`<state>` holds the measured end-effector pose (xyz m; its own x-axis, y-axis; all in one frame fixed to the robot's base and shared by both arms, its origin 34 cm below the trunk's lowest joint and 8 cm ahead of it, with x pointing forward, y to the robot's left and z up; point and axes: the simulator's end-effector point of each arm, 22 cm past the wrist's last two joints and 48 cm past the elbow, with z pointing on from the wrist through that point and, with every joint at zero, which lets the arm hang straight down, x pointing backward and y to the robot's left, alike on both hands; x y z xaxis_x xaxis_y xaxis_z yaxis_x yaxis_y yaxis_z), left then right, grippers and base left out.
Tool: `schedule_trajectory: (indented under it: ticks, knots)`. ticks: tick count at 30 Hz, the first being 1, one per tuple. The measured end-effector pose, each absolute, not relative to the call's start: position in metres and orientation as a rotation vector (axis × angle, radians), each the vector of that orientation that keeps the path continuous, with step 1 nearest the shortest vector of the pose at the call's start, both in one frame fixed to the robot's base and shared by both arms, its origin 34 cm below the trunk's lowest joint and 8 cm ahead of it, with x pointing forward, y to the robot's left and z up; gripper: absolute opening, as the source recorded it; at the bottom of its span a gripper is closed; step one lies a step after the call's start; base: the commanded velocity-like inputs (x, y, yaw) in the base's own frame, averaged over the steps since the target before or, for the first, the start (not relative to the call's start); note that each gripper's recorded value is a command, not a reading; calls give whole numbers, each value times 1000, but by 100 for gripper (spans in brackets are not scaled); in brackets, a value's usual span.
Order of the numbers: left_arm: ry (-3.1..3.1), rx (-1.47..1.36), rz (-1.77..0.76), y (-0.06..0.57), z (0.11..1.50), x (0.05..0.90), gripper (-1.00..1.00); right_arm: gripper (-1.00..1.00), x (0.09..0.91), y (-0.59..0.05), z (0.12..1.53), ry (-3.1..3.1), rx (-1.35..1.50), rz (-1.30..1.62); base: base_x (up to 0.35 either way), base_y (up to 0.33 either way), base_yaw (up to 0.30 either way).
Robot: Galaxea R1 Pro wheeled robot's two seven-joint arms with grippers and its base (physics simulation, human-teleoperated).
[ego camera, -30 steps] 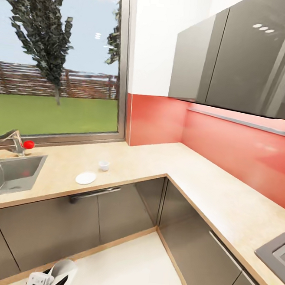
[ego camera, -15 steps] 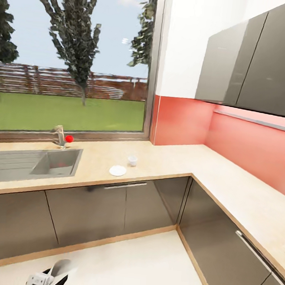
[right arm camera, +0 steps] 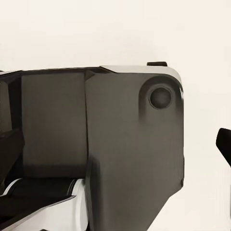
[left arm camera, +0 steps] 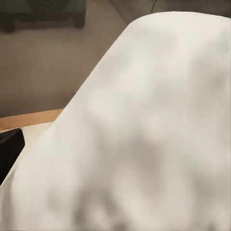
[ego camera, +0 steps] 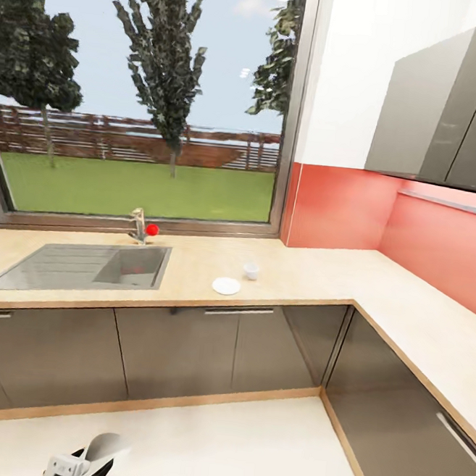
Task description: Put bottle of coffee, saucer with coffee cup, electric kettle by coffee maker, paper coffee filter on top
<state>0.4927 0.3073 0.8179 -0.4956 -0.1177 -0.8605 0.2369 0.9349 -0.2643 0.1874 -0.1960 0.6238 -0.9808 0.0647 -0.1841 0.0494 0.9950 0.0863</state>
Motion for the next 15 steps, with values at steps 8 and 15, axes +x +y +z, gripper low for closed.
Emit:
schedule_trajectory:
  ticks: [8,15]
  knots:
    - [2045,83,-427,308,818,493,-100,100,187,-195,624,2950,85,123,0,0,279]
    - [2036,38,-401,322,820,493,-100,100,187,-195,624,2950,85,122,0,0,279]
